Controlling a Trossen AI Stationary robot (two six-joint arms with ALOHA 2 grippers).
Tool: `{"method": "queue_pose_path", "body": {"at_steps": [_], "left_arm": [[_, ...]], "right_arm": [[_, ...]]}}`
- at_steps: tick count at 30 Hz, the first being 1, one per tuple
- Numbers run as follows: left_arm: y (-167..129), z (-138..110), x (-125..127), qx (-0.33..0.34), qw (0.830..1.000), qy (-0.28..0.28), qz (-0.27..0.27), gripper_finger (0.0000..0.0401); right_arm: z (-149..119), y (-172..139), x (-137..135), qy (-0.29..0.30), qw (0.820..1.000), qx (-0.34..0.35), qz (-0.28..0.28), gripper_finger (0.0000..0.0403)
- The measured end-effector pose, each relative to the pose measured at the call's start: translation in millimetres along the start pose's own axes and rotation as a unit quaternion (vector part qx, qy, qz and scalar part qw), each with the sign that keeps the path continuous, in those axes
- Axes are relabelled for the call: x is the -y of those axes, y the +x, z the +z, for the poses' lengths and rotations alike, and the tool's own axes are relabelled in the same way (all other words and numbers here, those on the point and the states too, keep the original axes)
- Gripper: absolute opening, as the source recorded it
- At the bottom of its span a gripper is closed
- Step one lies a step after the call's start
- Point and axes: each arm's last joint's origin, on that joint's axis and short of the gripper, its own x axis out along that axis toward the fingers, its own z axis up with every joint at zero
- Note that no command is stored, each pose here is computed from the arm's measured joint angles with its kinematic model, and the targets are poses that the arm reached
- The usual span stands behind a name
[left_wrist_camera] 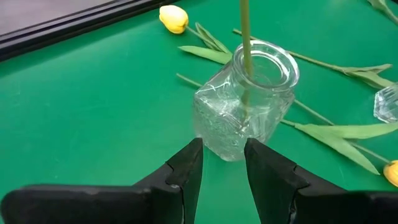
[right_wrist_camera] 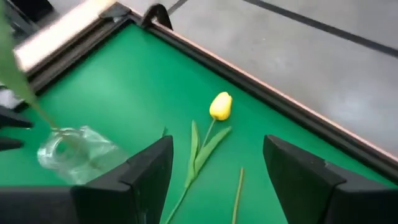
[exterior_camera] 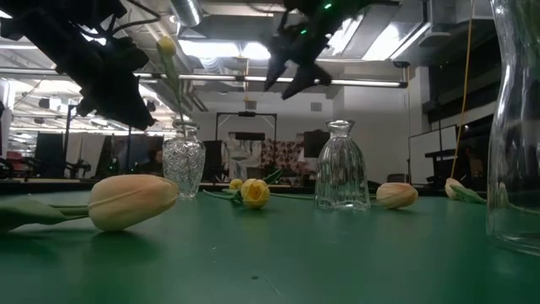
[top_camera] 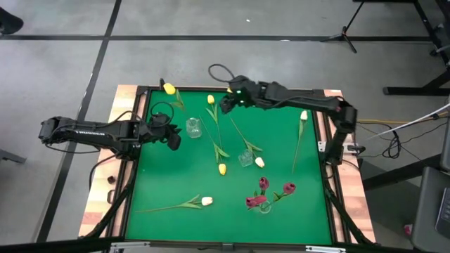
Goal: Sort flowers into vase by color
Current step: Put the top yellow tulip into the top left transparent vase
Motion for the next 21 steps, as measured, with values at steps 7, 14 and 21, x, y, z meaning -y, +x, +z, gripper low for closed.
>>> {"method": "queue_pose_path", "body": {"at_steps": [7, 14, 21], "left_arm": [[-0.3, -0.7, 0.3, -0.002, 1.0, 0.002, -0.001, 0.0118], [-0.4, -0.5, 0.7, -0.001, 1.0, 0.002, -0.002, 0.0118], [-0.4, -0.5, 0.7, -0.001, 1.0, -0.002, -0.002, 0.0118]], "right_arm": [[-21.1, 57.6, -7.1, -0.029, 0.997, -0.053, -0.043, 0.025], [-40.2, 90.6, -9.2, -0.02, 0.996, -0.074, -0.055, 0.025], [-57.6, 118.9, -14.7, -0.006, 0.996, -0.082, -0.043, 0.025]]}}
